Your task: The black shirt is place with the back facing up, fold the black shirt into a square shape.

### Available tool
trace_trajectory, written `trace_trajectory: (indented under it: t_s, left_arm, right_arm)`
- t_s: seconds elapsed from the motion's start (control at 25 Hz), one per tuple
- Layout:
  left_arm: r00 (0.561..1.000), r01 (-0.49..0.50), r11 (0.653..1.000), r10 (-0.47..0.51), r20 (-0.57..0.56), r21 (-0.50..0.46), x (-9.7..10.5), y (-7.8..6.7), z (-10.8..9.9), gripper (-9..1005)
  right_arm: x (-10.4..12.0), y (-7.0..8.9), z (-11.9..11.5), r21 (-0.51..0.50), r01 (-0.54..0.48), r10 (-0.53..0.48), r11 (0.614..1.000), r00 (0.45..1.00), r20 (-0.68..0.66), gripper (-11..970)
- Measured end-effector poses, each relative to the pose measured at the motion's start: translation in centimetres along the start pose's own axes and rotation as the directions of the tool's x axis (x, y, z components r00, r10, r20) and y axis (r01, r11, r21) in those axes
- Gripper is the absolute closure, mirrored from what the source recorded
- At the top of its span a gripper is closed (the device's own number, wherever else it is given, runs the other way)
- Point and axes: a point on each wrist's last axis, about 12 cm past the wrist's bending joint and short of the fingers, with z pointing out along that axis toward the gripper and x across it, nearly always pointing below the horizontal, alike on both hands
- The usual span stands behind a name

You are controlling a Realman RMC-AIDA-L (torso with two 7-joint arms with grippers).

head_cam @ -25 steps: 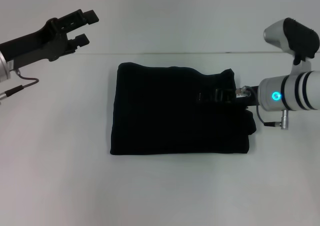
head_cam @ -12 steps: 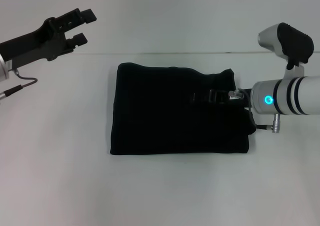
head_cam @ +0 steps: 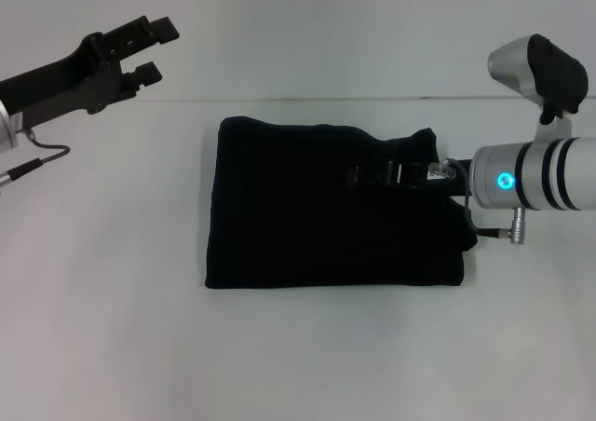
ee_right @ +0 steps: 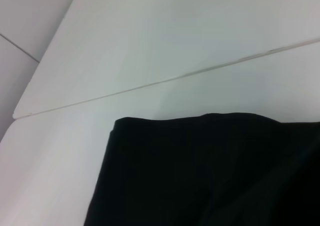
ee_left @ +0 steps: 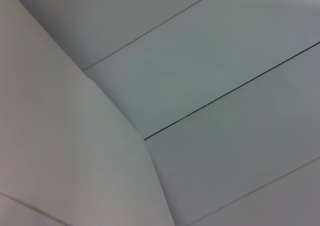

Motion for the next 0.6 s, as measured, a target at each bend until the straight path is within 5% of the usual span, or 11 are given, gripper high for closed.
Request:
trace_trajectory:
  t_s: [0.6]
  left_arm:
    - [1.0, 0.006, 1.0, -0.006, 0.0, -0.002, 0.28, 0.15, -0.04, 108]
  right_arm:
    - [0.43, -1.05, -0.18, 0.062, 0.089, -0.088, 0.994, 0.996, -0.022, 280]
